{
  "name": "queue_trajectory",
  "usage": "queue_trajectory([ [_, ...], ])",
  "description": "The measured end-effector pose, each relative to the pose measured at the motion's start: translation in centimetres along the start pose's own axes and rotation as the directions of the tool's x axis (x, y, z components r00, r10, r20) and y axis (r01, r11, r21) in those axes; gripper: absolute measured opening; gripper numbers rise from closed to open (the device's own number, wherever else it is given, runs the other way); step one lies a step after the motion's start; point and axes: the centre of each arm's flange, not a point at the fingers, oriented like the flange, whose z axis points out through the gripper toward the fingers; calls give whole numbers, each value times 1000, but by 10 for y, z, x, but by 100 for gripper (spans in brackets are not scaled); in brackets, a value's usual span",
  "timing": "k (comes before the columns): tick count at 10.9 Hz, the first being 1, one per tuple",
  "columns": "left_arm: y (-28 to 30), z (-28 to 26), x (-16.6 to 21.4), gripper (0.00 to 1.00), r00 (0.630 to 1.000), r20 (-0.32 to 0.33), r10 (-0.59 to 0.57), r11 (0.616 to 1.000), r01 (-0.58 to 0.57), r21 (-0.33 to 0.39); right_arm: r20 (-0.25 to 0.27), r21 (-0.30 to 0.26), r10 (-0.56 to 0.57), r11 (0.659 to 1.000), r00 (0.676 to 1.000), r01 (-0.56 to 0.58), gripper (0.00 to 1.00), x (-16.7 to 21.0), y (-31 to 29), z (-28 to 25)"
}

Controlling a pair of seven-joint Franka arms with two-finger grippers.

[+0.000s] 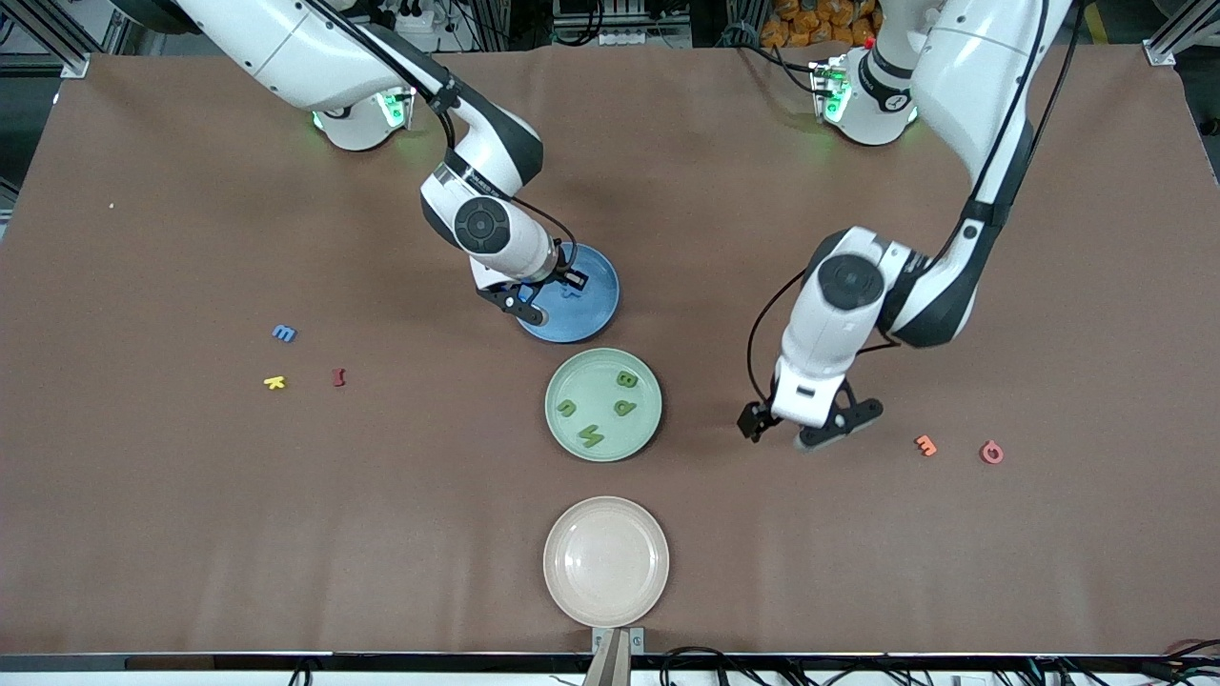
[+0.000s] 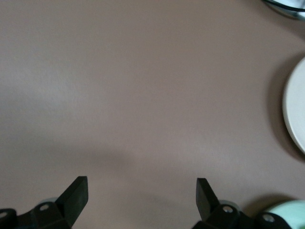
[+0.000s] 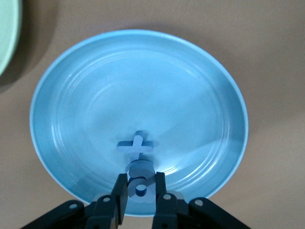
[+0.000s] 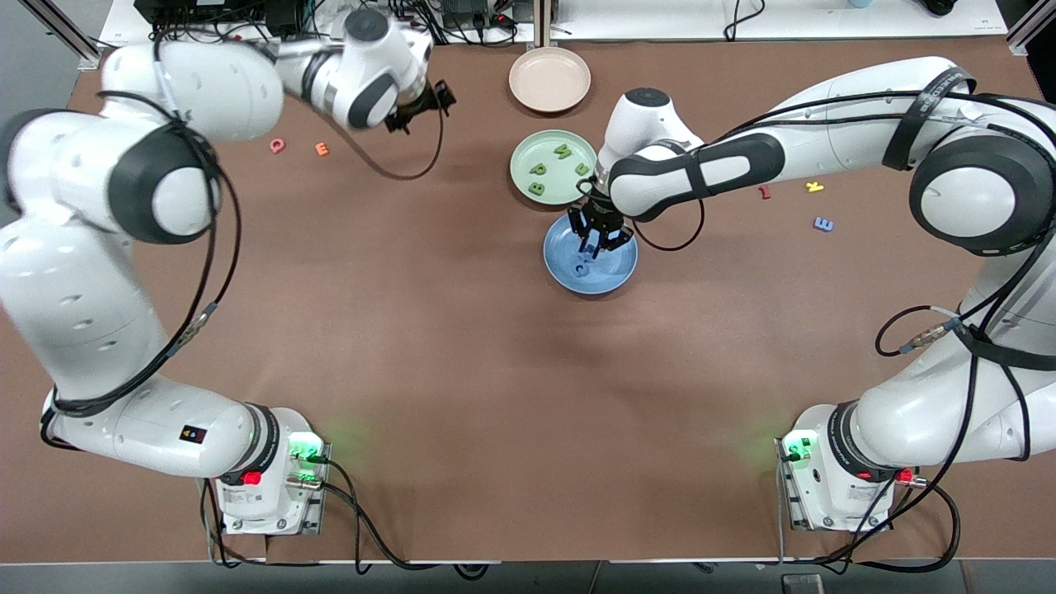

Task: Sort letters by color into matching plates
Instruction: 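Drop the blue A on the blue plate while the left gripper moves away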

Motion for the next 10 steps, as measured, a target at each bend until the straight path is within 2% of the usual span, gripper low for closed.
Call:
queue_trajectory([
  [1,-25,1,-24,100,999,-26,30,997,-32,-63,6,-4,-1,1000,1000,1,27,-1,0,4],
  [2,-52,5,-51,100,997,-31,70,994,-73,-84,11,-9,-3,1000,1000,3,27,-2,0,8],
  [3,-78,7,-69,100,994,-26,106,991,-108,-78,15,-14,-6,1000,1000,7,27,-2,1,13],
  [5,-102,-1,-71,100,986,-36,165,984,-167,-62,16,-21,-15,1000,1000,15,27,-1,1,19],
  [8,-123,-7,-54,100,961,1,275,961,-275,26,12,-21,-17,1000,1000,17,27,1,2,19],
  [10,-139,-9,-43,100,926,73,369,921,-375,102,-5,-28,-33,999,999,33,27,3,3,18],
])
